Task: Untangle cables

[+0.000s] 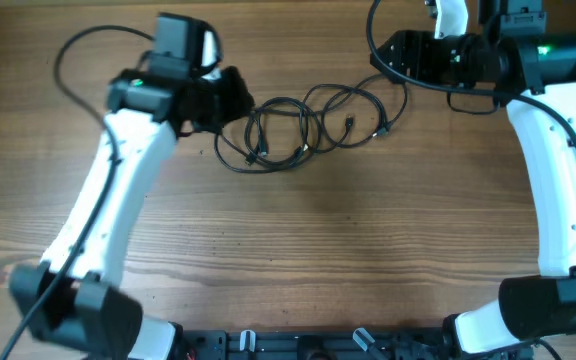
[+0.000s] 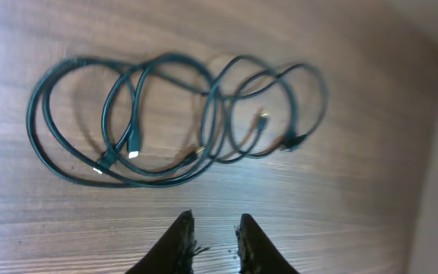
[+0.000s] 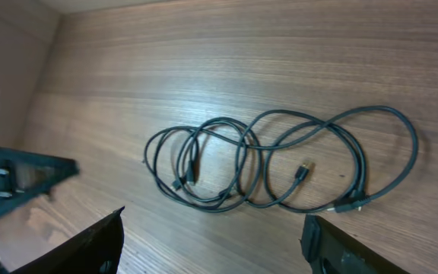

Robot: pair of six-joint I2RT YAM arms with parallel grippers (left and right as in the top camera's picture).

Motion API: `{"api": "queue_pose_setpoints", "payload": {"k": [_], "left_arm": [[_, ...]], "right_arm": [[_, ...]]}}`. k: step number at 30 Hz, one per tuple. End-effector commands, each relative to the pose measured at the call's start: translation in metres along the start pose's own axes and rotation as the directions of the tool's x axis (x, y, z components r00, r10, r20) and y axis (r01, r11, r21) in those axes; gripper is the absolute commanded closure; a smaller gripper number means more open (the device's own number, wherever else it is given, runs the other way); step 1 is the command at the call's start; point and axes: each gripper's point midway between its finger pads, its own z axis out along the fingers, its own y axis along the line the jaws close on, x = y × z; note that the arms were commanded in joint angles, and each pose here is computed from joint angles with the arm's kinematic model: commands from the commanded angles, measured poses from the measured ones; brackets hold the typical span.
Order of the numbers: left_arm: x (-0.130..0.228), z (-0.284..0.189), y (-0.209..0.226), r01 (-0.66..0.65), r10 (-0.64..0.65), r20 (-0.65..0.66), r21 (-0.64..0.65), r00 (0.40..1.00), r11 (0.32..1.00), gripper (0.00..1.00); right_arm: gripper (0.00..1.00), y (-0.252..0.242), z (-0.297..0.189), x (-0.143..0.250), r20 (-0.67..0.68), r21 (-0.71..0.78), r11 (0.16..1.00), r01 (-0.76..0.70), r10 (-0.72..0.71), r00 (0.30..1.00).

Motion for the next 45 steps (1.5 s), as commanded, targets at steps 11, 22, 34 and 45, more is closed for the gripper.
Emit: {"api": "queue_pose_setpoints", "payload": {"k": [11,22,34,45], "left_arm": [[0.011,0.054,0.007,0.110,-0.115,-0.044,-0.109,0.992,0.988,0.67],[0.006,0.054,0.015,0.171,-0.173,0.001,-0.148,0.985,0.974,0.55],[0.012,0.062,0.042,0.294,-0.289,0.055,-0.237,0.956,0.926,0.46],[0.024,0.082,0.057,0.320,-0.316,0.055,-0.244,0.947,0.915,0.42]], "right_arm": [[0.16,-0.009,0.003,-0.025,0.097,0.043,0.996,-0.075,0.070,0.993],[0.12,-0.010,0.005,-0.023,0.089,0.045,0.996,-0.077,0.073,0.993],[0.12,-0.012,0.008,-0.023,0.084,0.047,0.996,-0.077,0.073,0.994],[0.12,-0.020,0.016,-0.016,0.066,0.066,0.994,-0.091,0.087,0.994]]}}
